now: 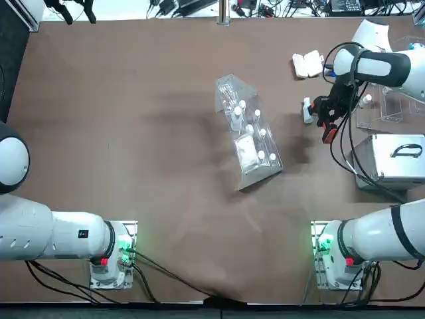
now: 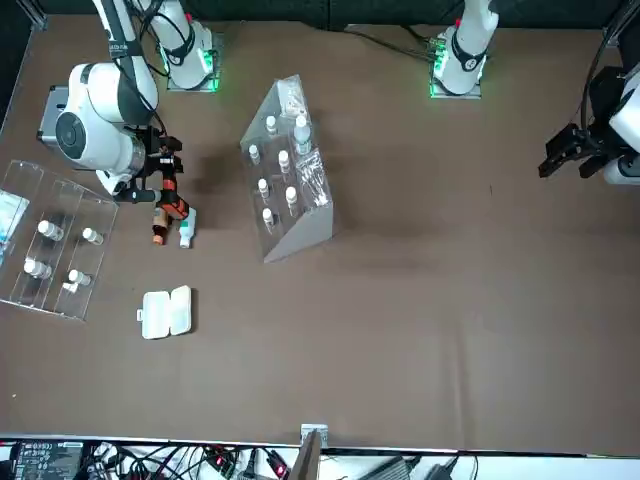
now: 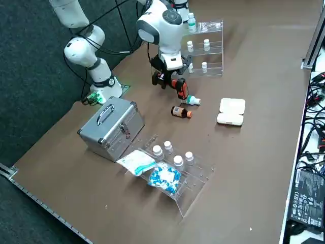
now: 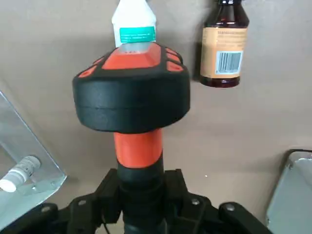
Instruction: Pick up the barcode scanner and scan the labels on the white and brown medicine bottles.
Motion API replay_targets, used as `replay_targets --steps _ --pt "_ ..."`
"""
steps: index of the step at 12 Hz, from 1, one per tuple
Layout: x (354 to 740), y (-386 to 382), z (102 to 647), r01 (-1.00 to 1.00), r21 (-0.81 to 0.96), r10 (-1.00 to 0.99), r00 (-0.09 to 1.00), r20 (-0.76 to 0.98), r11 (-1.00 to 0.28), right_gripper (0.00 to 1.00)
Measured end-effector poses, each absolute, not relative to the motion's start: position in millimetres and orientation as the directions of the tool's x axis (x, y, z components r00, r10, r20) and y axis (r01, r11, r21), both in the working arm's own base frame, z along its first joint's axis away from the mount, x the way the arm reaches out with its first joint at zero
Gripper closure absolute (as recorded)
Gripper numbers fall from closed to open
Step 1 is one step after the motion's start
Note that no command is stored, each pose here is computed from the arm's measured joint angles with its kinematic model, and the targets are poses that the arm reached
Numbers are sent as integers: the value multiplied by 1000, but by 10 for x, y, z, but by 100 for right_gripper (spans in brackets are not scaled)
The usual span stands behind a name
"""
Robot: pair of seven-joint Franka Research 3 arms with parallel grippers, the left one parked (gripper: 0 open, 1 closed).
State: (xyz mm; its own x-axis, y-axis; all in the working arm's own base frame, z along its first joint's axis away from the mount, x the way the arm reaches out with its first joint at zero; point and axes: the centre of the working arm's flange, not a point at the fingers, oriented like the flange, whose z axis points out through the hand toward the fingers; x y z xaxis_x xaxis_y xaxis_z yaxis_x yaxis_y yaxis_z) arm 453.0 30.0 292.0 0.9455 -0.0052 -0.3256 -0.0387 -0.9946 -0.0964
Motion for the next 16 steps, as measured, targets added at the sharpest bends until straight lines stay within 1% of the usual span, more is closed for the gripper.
replay_targets --steps 13,16 --pt "4567 223 2967 -56 -99 -23 950 -312 -994 57" --pt "4661 150 3095 -70 -103 -36 954 -297 -992 57"
